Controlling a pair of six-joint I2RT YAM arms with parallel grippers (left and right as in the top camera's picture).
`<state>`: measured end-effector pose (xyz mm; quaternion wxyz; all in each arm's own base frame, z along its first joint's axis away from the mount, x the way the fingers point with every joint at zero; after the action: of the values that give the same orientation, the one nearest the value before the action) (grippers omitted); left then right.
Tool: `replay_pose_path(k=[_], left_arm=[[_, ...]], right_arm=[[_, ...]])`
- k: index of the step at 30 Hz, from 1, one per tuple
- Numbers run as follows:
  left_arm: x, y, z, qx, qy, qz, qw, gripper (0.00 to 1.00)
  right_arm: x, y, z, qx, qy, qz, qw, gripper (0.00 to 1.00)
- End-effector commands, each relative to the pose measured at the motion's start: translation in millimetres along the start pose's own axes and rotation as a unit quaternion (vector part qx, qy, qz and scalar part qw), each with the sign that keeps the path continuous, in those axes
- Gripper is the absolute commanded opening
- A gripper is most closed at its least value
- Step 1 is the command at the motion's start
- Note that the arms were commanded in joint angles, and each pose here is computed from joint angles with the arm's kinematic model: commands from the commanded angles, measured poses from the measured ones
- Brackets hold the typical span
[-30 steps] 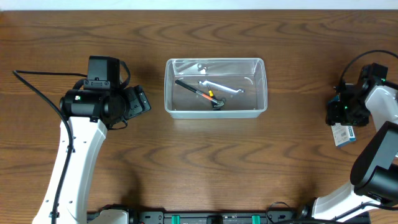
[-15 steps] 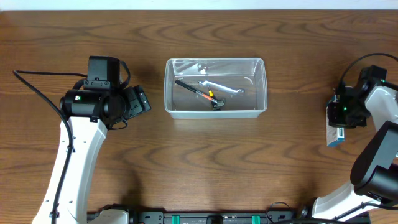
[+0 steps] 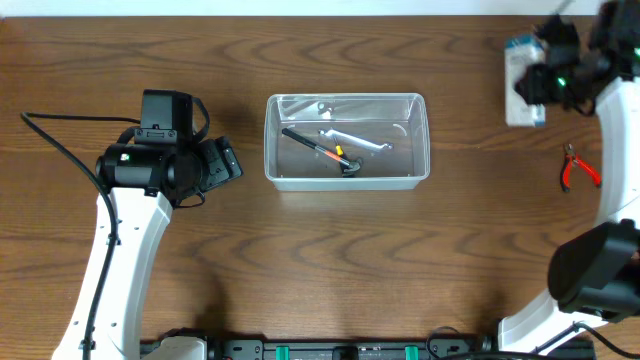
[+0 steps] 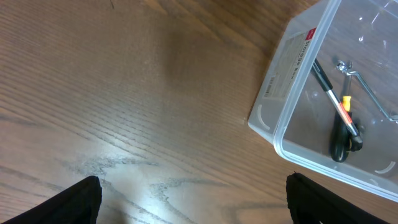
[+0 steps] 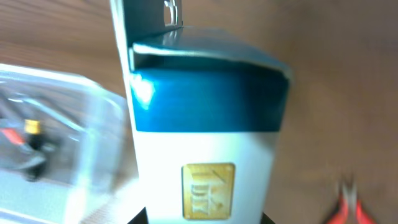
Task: Pack container
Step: 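Move the right gripper to the blue-and-white box and grasp it, then carry the box over the container and release it inside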
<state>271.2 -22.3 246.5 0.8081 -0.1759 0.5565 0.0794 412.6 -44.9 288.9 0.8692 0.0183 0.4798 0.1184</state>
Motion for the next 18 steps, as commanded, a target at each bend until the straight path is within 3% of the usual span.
replay_pose_path(k=[1, 5, 10, 18], left_arm=[[3, 1, 0, 0.009, 0.002, 0.007, 1.000, 0.87], [3, 1, 0, 0.010, 0.002, 0.008, 1.000, 0.87], [3, 1, 0, 0.035, 0.002, 0.008, 0.999, 0.88], [3, 1, 0, 0.041, 0.002, 0.007, 0.999, 0.87]], right_arm=[[-17, 60, 31, -0.116, -0.051, 0.049, 0.991, 0.01], [-18, 127, 47, -0.249, -0.088, 0.079, 0.961, 0.01], [-6, 191, 39, -0.390, -0.087, 0.098, 0.912, 0.01], [26, 234, 13, -0.474, -0.016, 0.088, 0.876, 0.01]])
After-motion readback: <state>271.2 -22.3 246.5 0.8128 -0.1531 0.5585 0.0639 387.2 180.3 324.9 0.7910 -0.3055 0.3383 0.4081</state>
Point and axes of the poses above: each gripper's point midway between its finger pads, its own x axis out along the fingers, its own y axis along the line the jaws close on, z = x × y, the point moved 8 cm from there along -x, back along the fingers, and after that the axes turned 2 degrees about x, right-handed, at the moved point
